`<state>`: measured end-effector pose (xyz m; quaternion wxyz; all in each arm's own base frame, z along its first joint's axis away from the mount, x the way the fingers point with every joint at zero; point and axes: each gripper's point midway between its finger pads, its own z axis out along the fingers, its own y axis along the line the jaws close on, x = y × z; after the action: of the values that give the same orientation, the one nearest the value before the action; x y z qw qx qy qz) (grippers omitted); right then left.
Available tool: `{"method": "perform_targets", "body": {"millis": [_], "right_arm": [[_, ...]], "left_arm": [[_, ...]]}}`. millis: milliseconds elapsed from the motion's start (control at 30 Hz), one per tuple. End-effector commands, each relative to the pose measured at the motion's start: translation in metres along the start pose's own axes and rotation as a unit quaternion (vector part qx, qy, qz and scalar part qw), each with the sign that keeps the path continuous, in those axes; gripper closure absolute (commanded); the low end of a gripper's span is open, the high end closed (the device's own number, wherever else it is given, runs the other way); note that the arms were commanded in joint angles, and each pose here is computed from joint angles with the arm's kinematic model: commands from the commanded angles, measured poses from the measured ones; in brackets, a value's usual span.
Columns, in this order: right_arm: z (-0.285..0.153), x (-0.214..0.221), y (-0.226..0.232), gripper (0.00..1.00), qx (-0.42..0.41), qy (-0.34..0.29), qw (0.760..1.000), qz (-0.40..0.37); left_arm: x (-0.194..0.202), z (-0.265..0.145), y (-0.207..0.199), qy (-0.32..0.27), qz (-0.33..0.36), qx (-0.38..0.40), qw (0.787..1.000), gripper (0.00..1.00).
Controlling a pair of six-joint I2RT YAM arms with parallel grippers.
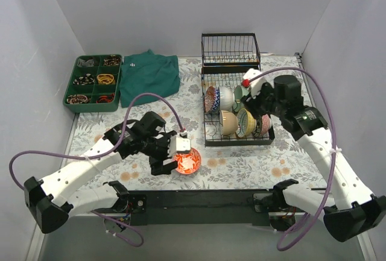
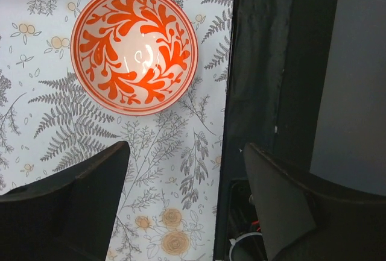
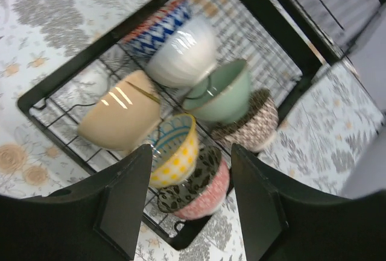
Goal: Load the bowls into the dish rack
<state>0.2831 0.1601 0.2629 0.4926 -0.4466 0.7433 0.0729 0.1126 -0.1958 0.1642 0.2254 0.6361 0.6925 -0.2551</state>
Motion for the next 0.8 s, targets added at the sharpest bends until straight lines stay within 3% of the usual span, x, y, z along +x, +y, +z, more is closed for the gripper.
{"method": "perform_targets", "body": {"millis": [0,267,533,767], "right_arm": [[-0.034,0.003,-0.034,0.36,0.068,-0.035,0.993,0.089],[-0.064,0.053,-0.047,0.36,0.130,-0.033,0.973,0.187],[-0.073,0.069,-0.040,0.37,0.142,-0.039,0.965,0.215],[-0.078,0.080,-0.046,0.37,0.164,-0.031,0.961,0.221]], "left_arm": [[-0.005,0.021,0.017,0.014,0.043,-0.044,0.998,0.27],[0.000,0.066,0.013,0.059,0.150,-0.072,0.984,0.34],[-0.006,0.094,0.027,0.071,0.175,-0.094,0.977,0.45],[0.000,0.108,0.013,0.083,0.185,-0.059,0.977,0.51]]}}
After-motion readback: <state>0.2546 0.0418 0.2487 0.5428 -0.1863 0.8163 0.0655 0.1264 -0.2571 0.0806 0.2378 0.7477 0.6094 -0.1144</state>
